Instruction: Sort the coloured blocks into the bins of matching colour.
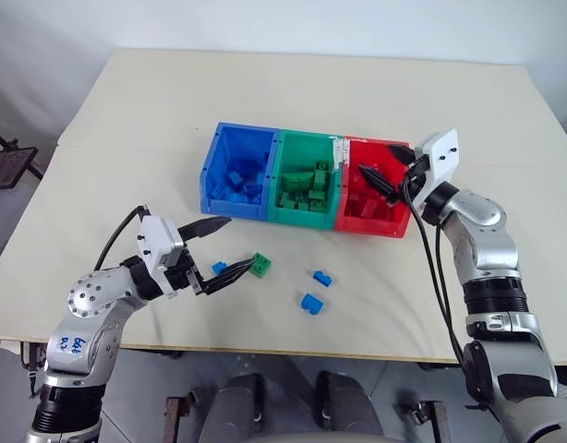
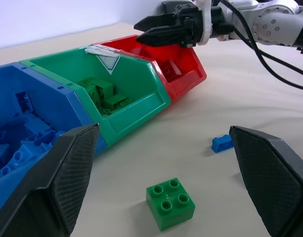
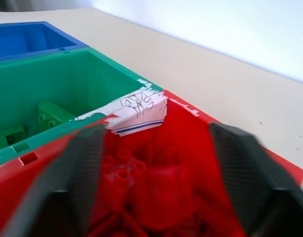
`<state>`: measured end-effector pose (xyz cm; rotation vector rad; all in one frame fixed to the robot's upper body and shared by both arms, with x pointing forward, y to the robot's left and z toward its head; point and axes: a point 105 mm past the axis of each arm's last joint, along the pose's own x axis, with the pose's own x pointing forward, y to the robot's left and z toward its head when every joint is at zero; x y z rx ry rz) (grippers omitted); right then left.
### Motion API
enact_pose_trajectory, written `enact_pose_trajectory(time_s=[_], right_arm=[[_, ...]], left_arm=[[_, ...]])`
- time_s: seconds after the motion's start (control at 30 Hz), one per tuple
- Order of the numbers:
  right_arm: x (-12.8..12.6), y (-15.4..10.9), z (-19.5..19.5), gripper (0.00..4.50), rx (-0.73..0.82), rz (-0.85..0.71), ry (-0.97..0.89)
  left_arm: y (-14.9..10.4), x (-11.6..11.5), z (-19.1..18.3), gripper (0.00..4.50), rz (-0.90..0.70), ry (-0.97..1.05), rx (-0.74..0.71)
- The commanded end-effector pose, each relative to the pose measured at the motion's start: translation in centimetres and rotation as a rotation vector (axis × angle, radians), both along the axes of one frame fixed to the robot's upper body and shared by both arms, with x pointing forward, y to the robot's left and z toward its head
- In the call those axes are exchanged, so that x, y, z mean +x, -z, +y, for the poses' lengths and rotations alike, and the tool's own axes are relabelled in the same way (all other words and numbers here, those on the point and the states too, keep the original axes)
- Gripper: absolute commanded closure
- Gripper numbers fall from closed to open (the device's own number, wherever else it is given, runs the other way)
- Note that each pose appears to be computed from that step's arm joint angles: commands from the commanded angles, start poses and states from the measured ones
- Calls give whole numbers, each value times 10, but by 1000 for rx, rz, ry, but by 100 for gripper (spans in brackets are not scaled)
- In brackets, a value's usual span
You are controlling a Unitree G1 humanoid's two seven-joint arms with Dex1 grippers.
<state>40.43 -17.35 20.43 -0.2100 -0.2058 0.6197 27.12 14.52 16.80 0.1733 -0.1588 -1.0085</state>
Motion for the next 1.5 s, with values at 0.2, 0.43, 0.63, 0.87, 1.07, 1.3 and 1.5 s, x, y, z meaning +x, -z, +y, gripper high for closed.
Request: enact_pose_trajectory(time_s=[0.2,0.43,0.63,0.87,1.07,1.3,1.5], right_arm=[[-83,-9,-25,6,-55,-90,-235],[-156,35,-80,6,-215,43,-156],[-182,58,-101,6,-284,118,-131],[-157,62,-75,6,-267,119,-209],[-134,66,-27,6,-227,211,-335],[-119,76,30,6,-215,297,-478],[-103,95,59,6,-222,343,-473]], left_arm=[[6,-2,3,0,-6,102,125],[20,8,-15,0,-32,225,186],[29,14,-13,0,-50,285,248],[30,8,7,0,-65,251,278],[27,2,30,0,-31,124,232],[31,-10,50,0,-18,-34,216],[31,-24,43,0,-17,-48,191]])
